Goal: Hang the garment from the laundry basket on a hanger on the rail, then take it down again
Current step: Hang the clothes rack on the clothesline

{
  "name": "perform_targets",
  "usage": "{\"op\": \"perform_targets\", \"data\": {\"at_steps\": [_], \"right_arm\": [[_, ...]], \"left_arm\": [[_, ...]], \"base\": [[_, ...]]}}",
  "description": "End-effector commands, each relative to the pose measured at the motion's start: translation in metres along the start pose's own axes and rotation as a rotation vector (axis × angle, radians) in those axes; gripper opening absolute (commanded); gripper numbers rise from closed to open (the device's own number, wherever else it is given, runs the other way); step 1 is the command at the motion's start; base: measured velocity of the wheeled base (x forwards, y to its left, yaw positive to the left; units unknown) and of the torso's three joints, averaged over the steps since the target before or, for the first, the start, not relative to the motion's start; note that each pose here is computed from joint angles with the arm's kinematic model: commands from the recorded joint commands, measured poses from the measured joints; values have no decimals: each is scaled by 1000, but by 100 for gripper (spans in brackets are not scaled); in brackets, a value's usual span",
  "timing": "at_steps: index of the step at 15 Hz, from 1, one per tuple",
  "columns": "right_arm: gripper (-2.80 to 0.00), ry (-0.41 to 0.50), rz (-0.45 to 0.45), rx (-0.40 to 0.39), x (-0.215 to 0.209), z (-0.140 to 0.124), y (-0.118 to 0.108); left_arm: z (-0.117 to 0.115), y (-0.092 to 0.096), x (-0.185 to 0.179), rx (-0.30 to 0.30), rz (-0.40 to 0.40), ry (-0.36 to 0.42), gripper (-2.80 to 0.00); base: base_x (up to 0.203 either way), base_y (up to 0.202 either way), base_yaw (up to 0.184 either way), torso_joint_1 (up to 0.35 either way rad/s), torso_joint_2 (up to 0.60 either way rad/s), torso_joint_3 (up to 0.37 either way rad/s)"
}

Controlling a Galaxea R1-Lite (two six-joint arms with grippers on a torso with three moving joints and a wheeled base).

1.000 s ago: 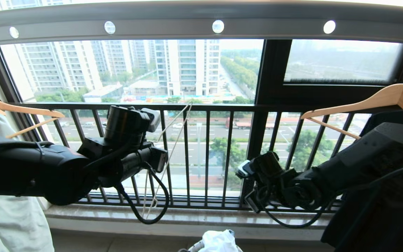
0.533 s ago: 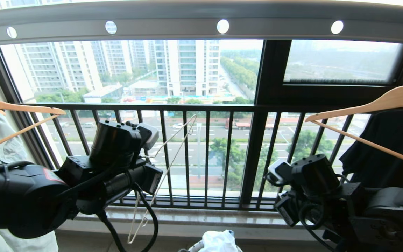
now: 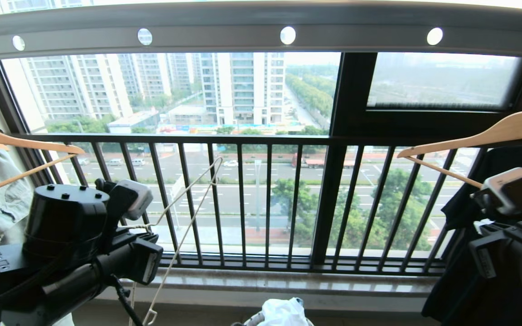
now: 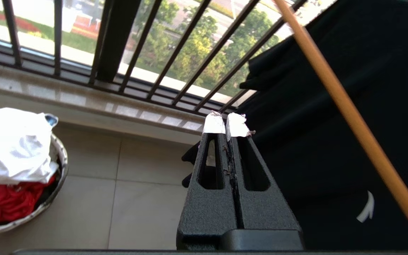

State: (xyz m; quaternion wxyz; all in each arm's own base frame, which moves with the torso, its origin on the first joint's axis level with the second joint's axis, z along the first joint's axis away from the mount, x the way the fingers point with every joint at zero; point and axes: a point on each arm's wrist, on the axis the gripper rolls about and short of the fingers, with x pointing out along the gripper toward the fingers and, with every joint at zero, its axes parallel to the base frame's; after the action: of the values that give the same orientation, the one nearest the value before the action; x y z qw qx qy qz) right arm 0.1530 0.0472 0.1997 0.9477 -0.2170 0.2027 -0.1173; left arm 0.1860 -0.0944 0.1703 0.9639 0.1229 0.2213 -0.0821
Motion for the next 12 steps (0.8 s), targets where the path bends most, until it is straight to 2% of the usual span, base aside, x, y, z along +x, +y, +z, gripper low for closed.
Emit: {"op": "perform_targets", "data": {"at_steps": [1, 4, 7, 8, 12], "right_arm": [[-280, -134, -149, 173, -53, -6, -55], [-280, -131, -365, 278, -100, -30, -90], [-280, -106, -498, 320, -141, -59, -95], [-280, -126, -493, 326, -152, -67, -93], [-280, -225, -239, 302, -162, -82, -84]], "left_arm": [[-5, 14, -26, -43, 26, -61, -280], [-12, 25, -45, -78, 58, -106, -280], [-15, 35, -52, -106, 105, -120, -280], [-20, 35, -53, -104, 105, -111, -280], [-22, 37, -63, -107, 104, -147, -280]], "base": [[0, 0, 0, 0, 0, 0], [0, 0, 0, 0, 0, 0], [0, 0, 0, 0, 0, 0], [0, 0, 0, 0, 0, 0], [0, 0, 0, 0, 0, 0]]}}
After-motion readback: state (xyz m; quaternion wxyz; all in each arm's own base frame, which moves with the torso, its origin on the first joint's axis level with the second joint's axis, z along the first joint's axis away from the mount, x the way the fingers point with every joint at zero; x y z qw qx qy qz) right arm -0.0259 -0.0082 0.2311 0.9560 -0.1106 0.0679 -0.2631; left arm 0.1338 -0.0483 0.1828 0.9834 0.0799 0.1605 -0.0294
